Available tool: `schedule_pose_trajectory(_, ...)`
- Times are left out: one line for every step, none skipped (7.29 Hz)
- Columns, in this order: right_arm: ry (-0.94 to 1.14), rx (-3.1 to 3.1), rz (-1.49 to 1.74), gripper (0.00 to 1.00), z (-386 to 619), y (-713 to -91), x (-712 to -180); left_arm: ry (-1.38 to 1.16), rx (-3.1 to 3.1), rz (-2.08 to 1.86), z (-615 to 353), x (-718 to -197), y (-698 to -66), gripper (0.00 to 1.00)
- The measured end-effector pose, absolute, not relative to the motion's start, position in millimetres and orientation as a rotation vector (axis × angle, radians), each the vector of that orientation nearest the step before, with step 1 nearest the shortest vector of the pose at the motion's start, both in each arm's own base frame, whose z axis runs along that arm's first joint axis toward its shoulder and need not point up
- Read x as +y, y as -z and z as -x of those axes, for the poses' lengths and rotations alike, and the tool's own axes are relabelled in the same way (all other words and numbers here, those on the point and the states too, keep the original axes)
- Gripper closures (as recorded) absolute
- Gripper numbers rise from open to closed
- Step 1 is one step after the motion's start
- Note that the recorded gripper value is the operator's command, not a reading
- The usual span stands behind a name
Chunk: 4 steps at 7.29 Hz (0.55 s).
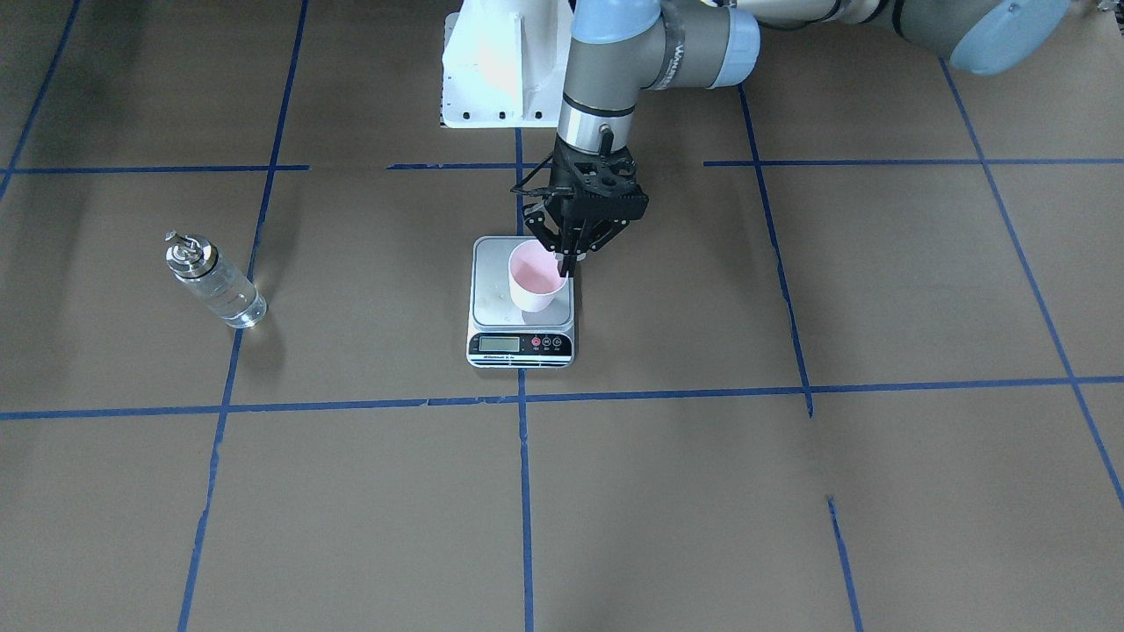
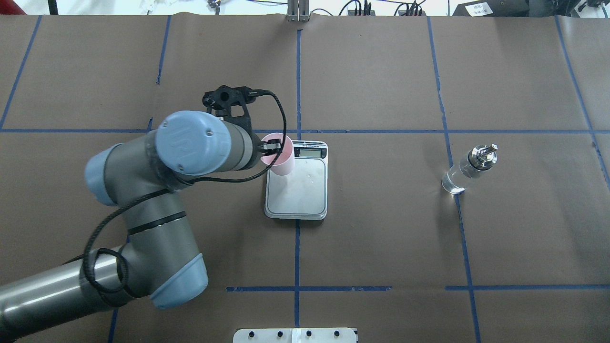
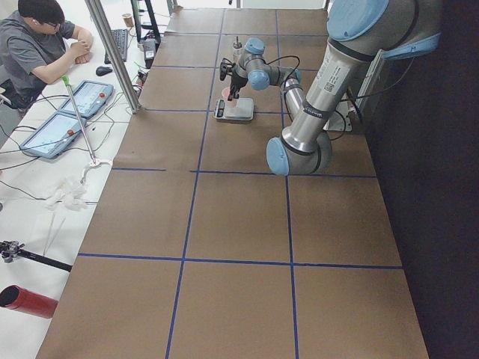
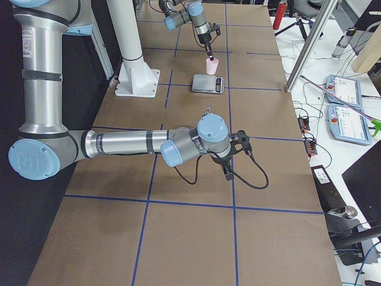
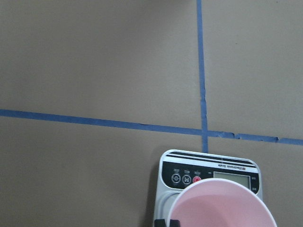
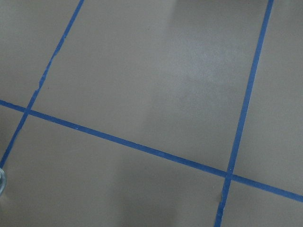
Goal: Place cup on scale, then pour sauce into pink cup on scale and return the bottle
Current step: 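Carry the pink cup with the left gripper onto the scale and release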
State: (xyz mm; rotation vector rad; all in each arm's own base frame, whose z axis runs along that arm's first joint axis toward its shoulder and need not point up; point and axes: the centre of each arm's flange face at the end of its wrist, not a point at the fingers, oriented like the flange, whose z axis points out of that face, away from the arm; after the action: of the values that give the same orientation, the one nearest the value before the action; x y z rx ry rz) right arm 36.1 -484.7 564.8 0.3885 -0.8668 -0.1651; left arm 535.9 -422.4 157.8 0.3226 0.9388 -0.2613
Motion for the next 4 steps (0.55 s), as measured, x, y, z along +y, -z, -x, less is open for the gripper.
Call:
schedule_pose_trajectory(0.165, -0.867, -0.388, 0.00, -36.1, -564.9, -484.7, 0.263, 0.935, -0.320, -541.6, -422.1, -157.1, 0.83)
schedule_pose_trajectory(0.165, -0.867, -0.388, 0.00, -36.1, -565.2, -484.7, 0.263, 0.934, -0.319, -543.6, -422.0, -157.0, 0.67)
schedule_pose_trajectory(0.165, -0.867, -0.388, 0.00, -36.1, -565.2, -484.8, 0.263, 0.935, -0.320, -544.3, -421.7, -156.3, 0.55)
schedule_pose_trajectory(0.165, -0.867, -0.388, 0.00, -36.1, -565.3, -484.7, 0.262, 0.936, -0.320, -544.7, -421.3, -155.6, 0.36)
